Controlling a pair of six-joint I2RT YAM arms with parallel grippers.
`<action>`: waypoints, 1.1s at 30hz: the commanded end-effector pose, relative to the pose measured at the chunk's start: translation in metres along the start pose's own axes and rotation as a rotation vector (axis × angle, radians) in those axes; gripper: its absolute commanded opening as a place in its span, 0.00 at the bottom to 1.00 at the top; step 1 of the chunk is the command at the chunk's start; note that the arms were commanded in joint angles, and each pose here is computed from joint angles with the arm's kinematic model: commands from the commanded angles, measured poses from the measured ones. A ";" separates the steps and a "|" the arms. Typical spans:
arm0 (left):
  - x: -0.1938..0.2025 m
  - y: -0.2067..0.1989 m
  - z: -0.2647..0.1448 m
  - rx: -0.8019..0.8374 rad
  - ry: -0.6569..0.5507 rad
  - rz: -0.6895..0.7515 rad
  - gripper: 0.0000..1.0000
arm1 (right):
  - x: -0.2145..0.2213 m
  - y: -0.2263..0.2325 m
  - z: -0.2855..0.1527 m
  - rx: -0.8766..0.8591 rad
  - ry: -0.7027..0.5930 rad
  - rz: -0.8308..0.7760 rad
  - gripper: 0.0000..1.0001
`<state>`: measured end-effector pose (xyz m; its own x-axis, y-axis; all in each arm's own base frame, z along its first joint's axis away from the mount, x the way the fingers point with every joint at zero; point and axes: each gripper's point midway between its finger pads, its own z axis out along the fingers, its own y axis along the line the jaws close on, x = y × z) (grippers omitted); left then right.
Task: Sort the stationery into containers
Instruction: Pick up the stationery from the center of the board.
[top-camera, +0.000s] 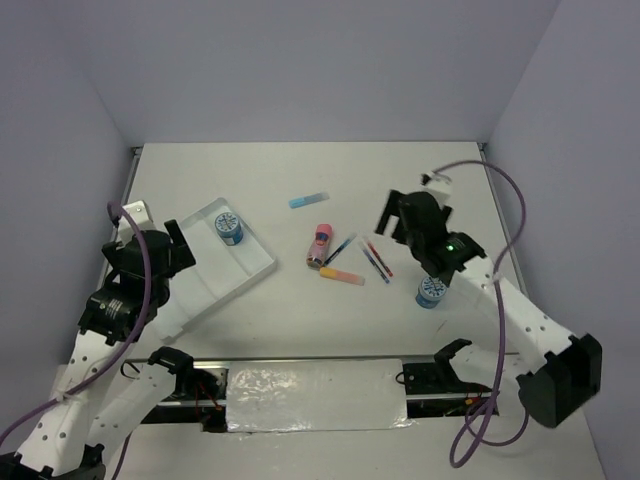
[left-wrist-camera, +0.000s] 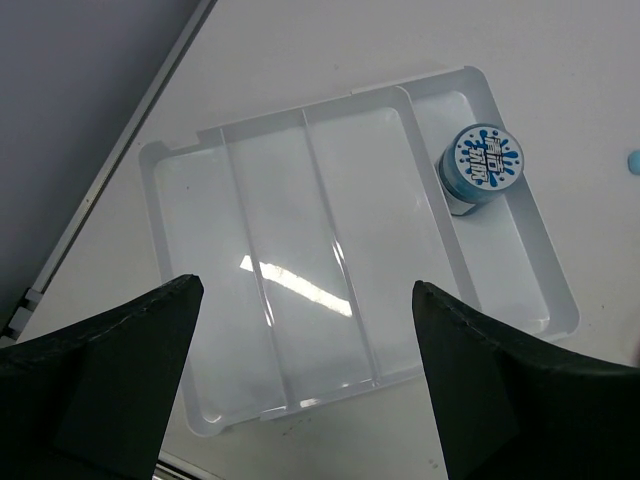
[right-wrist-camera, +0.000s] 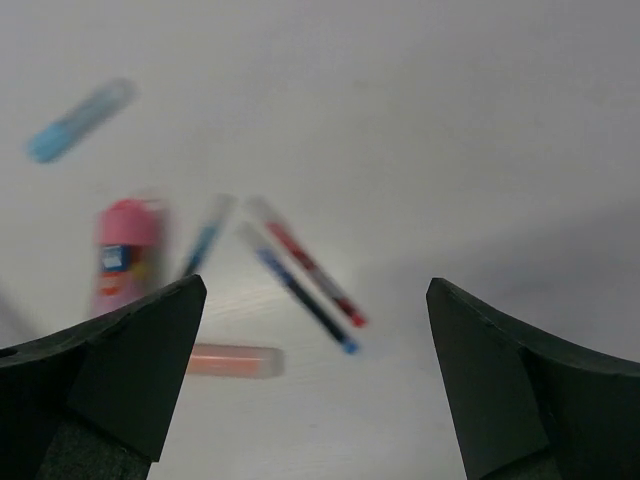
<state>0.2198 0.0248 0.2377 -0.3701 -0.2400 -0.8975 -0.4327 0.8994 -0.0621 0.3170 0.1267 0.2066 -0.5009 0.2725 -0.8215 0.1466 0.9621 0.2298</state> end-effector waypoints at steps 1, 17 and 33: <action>-0.013 0.000 -0.003 0.006 -0.036 -0.036 0.99 | 0.053 -0.093 0.000 0.246 0.091 0.076 1.00; -0.010 -0.006 -0.001 0.035 -0.023 -0.022 0.99 | 0.101 -0.149 -0.001 0.406 0.200 0.128 1.00; -0.010 -0.008 0.000 0.046 -0.021 -0.019 0.99 | 0.123 -0.152 -0.013 0.417 0.284 0.180 1.00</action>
<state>0.2206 0.0211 0.2364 -0.3835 -0.2405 -0.8917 -0.4078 0.9104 -0.0702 0.2300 0.0127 0.0841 -0.6337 0.4438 -0.6336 0.5231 0.8493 0.0717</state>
